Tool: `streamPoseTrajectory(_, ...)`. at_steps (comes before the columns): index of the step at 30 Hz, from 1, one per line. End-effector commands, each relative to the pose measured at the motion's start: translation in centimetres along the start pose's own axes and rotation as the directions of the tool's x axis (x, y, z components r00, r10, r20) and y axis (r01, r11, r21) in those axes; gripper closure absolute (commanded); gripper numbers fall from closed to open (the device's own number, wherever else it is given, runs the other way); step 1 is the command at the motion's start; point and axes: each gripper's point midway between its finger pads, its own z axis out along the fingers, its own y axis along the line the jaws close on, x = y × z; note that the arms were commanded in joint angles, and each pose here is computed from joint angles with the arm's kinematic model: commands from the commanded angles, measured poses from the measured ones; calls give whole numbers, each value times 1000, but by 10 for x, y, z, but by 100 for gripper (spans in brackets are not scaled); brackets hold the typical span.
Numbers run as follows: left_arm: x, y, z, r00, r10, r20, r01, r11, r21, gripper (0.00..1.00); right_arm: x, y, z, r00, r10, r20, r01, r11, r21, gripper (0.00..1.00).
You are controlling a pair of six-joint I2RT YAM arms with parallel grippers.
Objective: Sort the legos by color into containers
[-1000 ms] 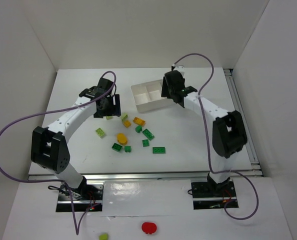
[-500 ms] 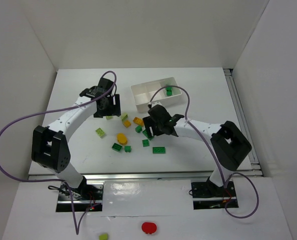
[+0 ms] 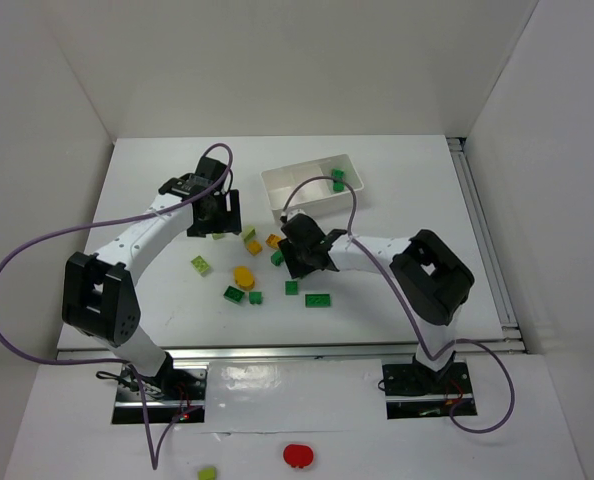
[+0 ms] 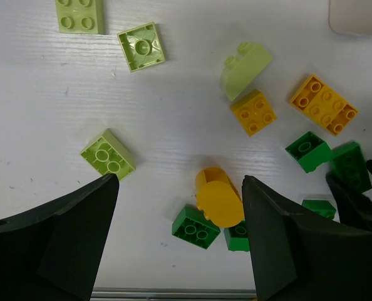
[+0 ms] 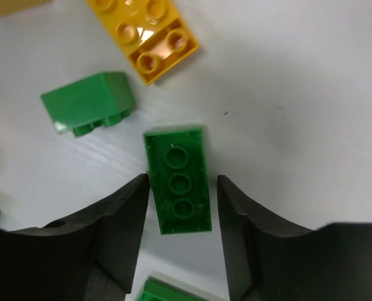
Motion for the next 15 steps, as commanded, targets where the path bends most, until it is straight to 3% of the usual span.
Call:
streamPoseTrajectory(1,-5,-2,-11,999,-28,24,28,999,18,11,-19,-10,6,998,26,61,-32,995,90,47)
streamPoseTrajectory(2,-7,-2,-9,1000,-19,24,19,1000,18,11,-23,-17,4,997,34,72,-43,990,134,58)
streamPoseTrajectory(4,-7,-2,-9,1000,-19,24,18,1000,18,11,-42,-19,-14,991,42,130,-61,987,146,65)
streamPoseTrajectory(10,2,4,-9,1000,-7,15,7,1000,1,8,-84,-73,-63,952,150,266,-209,955,210,65)
streamPoseTrajectory(15,6,4,-7,1000,-6,3,6,1000,6,8,-147,-118,-90,892,226,392,-327,920,215,65)
